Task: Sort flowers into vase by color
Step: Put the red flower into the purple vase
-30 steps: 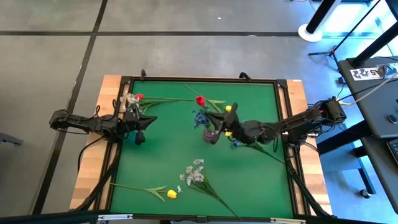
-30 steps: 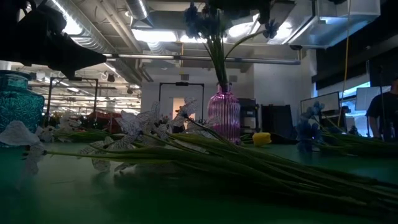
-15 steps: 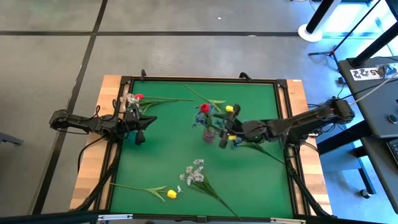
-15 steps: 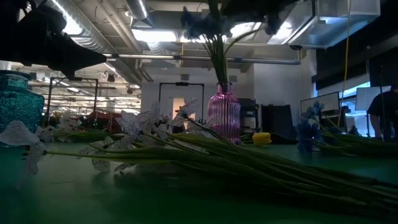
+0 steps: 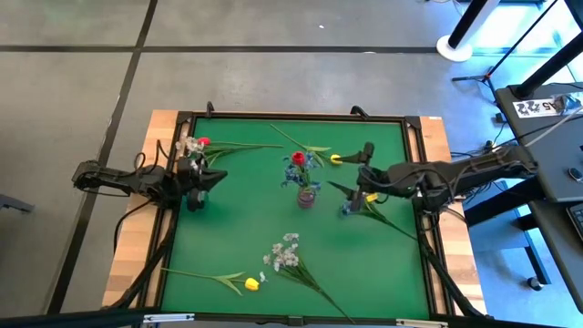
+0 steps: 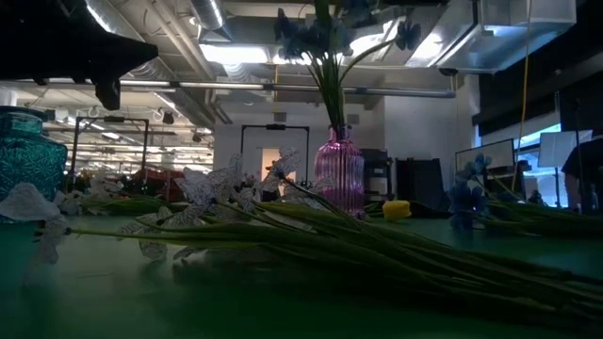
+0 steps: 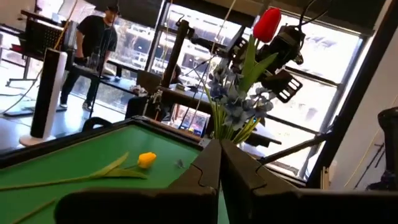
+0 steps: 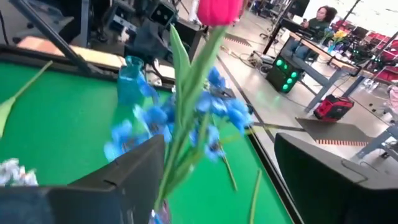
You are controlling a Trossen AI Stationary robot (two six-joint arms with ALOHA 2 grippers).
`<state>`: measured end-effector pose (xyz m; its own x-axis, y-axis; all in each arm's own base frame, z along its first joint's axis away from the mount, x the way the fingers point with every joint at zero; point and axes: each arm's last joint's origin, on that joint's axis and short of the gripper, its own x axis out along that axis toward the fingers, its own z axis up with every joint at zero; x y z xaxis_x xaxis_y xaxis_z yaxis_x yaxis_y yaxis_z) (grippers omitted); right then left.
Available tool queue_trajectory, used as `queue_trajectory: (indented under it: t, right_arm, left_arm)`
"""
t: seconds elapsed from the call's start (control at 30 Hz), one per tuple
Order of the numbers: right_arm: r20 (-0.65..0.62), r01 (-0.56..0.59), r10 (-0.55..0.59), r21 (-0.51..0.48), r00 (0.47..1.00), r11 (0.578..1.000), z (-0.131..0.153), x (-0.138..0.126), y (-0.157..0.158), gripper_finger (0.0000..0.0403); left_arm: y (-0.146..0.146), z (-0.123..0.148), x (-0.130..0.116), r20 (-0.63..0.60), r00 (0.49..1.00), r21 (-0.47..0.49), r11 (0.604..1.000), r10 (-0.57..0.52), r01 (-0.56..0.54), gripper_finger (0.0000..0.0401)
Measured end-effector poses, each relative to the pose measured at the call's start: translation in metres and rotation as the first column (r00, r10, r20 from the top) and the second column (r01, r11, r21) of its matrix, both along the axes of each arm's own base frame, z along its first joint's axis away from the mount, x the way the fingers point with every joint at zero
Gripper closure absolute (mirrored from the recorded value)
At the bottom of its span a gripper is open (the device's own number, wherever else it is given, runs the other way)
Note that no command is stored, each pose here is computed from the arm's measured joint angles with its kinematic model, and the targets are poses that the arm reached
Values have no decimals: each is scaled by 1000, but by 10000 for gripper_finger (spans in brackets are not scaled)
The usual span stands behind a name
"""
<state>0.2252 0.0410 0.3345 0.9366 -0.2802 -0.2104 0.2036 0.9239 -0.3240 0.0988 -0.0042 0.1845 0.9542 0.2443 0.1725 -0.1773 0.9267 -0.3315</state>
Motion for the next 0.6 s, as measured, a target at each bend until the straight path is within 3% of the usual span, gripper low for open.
queue_trajectory:
  t: [0.13, 0.27, 0.33, 0.43, 0.6]
  right_arm:
    - [-13, -5, 5, -12, 1000, 1000, 8, -24, 1, 100]
    - [-6, 7, -7, -6, 1000, 1000, 16, -50, 2, 100]
    - [4, 8, -8, 9, 1000, 1000, 19, -63, 2, 100]
    - [18, 1, -2, 28, 1000, 1000, 22, -77, 1, 100]
    - [37, -11, 9, 41, 999, 999, 26, -91, -2, 100]
  left_arm:
    - [0, 1, 0, 22, 1000, -36, 999, 0, 1, 397]
    - [4, 20, -3, 202, 976, -41, 996, 86, -80, 397]
    - [7, 22, 0, 208, 969, -26, 991, 135, -133, 397]
    - [14, 17, 13, 127, 957, -84, 964, 260, -251, 397]
    - [33, 17, 52, -72, 883, -209, 858, 464, -468, 397]
